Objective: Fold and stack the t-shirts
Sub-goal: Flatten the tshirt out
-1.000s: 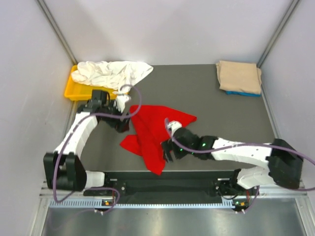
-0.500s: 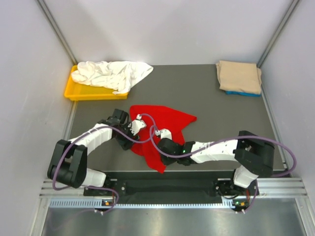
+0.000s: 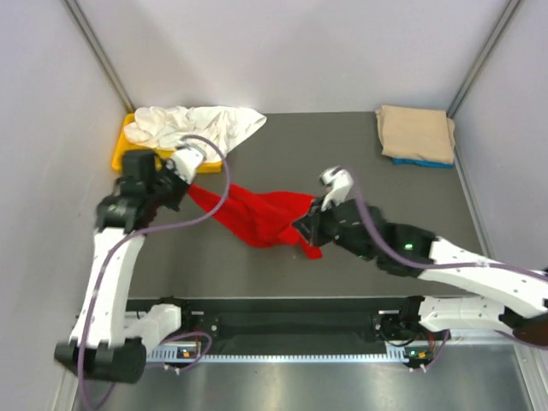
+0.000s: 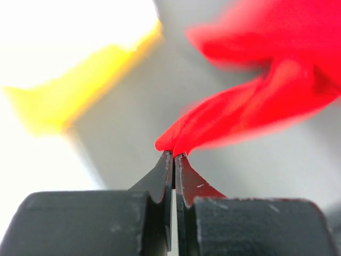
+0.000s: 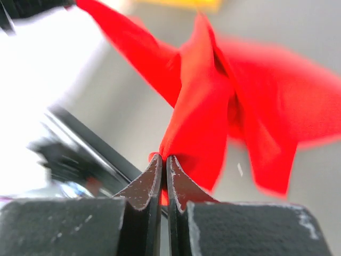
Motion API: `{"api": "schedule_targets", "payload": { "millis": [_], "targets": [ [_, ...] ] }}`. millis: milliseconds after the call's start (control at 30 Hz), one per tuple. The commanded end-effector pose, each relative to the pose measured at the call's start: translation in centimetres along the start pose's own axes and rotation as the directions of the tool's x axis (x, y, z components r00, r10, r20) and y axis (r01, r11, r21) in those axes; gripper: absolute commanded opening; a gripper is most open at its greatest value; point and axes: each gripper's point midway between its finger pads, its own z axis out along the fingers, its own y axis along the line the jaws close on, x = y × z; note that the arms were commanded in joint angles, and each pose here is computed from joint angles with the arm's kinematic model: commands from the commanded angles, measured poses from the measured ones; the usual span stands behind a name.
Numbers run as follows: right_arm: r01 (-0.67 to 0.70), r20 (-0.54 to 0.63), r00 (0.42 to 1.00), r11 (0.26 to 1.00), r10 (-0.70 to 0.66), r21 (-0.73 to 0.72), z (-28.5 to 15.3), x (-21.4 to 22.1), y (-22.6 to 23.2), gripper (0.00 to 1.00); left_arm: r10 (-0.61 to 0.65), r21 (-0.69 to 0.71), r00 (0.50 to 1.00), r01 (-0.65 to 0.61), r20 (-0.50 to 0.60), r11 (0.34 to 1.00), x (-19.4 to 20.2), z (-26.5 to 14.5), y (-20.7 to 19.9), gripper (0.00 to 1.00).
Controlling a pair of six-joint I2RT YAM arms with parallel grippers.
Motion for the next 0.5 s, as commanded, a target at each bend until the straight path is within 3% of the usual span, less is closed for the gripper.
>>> {"api": "schedule_targets", "payload": {
  "millis": [0, 133, 233, 400, 467],
  "targets": [
    [0.057, 0.225, 0.973, 0.998, -0.046, -0.041, -7.3, -9.3, 1.0, 0.00, 0.021, -0.242, 0.989, 0.016, 0.147, 0.970, -4.3, -11.5, 2.4, 0.00],
    [0.090, 0.300, 0.953, 0.985, -0.042, -0.148, -11.5, -13.6, 3.5, 0.00, 0.065, -0.550, 0.951, 0.119, 0.303, 0.827, -8.7, -23.4, 6.5, 0.00],
    [0.116, 0.319, 0.946, 0.978, -0.056, -0.173, -12.2, -15.2, 4.6, 0.00, 0.108, -0.665, 0.929, 0.168, 0.353, 0.727, -10.6, -28.7, 8.4, 0.00],
    [0.105, 0.417, 0.905, 0.994, -0.082, -0.031, -13.0, -19.6, 2.2, 0.00, 0.148, -0.791, 0.917, 0.228, 0.371, 0.568, -14.3, -30.4, 13.6, 0.00],
    [0.083, 0.419, 0.905, 0.996, -0.080, 0.012, -12.3, -20.4, -0.1, 0.00, 0.150, -0.784, 0.912, 0.234, 0.382, 0.575, -15.7, -29.2, 14.7, 0.00]
  ]
}}
